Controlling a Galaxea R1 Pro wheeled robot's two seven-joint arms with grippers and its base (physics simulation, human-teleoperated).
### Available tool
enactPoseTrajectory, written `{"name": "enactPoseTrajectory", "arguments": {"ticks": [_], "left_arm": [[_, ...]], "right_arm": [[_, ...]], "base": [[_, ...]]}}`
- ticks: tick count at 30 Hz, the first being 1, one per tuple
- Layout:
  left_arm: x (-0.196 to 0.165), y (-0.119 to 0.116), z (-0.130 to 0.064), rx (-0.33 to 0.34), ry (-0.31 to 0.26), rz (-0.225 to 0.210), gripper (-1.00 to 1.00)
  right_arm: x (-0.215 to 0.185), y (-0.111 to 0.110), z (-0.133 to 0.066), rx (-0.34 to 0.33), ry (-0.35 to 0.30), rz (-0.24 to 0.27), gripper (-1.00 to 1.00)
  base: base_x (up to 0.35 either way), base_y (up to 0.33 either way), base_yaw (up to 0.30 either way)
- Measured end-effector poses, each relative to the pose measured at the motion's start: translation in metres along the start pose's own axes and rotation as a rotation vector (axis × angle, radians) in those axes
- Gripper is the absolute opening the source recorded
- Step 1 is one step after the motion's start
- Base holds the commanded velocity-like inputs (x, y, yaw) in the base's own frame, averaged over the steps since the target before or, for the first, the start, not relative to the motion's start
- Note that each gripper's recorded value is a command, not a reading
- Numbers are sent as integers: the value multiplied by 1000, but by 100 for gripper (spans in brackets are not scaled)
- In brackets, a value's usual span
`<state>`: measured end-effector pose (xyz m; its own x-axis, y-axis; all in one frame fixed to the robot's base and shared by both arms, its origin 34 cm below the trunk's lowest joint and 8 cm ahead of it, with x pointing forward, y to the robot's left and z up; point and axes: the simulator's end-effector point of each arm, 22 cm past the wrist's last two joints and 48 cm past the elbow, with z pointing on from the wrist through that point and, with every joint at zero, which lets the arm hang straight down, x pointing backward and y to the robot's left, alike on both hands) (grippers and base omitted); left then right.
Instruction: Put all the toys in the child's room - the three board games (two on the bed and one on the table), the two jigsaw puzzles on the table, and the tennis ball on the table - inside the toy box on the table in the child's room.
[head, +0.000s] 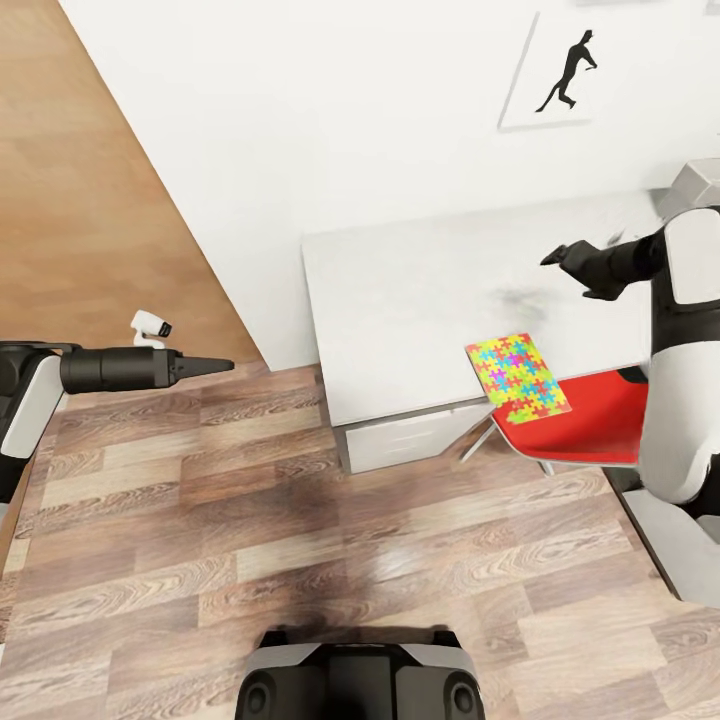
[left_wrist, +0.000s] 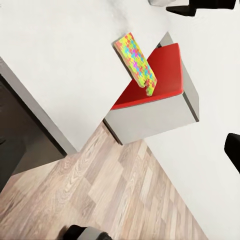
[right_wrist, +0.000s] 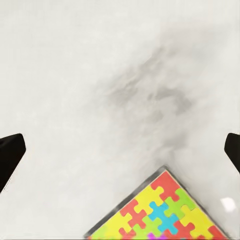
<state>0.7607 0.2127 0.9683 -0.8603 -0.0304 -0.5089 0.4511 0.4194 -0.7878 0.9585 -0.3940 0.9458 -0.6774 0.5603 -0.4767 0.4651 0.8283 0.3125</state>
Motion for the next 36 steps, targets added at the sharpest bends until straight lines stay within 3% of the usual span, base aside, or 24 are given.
{"name": "enactPoseTrajectory", "arguments": {"ticks": [10,15,25,30,36], "left_arm": [[1,7,-8,-23,5,-7,100],[2,10,-11,-31,6,-13,100],[3,14,-13,-36,6,-24,100],[4,16,-13,-39,5,-29,100],[5,19,-14,-42,5,-41,100]], "right_arm": [[37,-22,2,-205,126,179,100],[55,-25,-6,-310,180,222,100],[80,-21,-39,-493,199,206,100],[100,0,-65,-621,200,160,100],[130,7,-85,-688,222,118,100]], "base": [[0,0,0],[0,0,0],[0,0,0],[0,0,0],[0,0,0]]}}
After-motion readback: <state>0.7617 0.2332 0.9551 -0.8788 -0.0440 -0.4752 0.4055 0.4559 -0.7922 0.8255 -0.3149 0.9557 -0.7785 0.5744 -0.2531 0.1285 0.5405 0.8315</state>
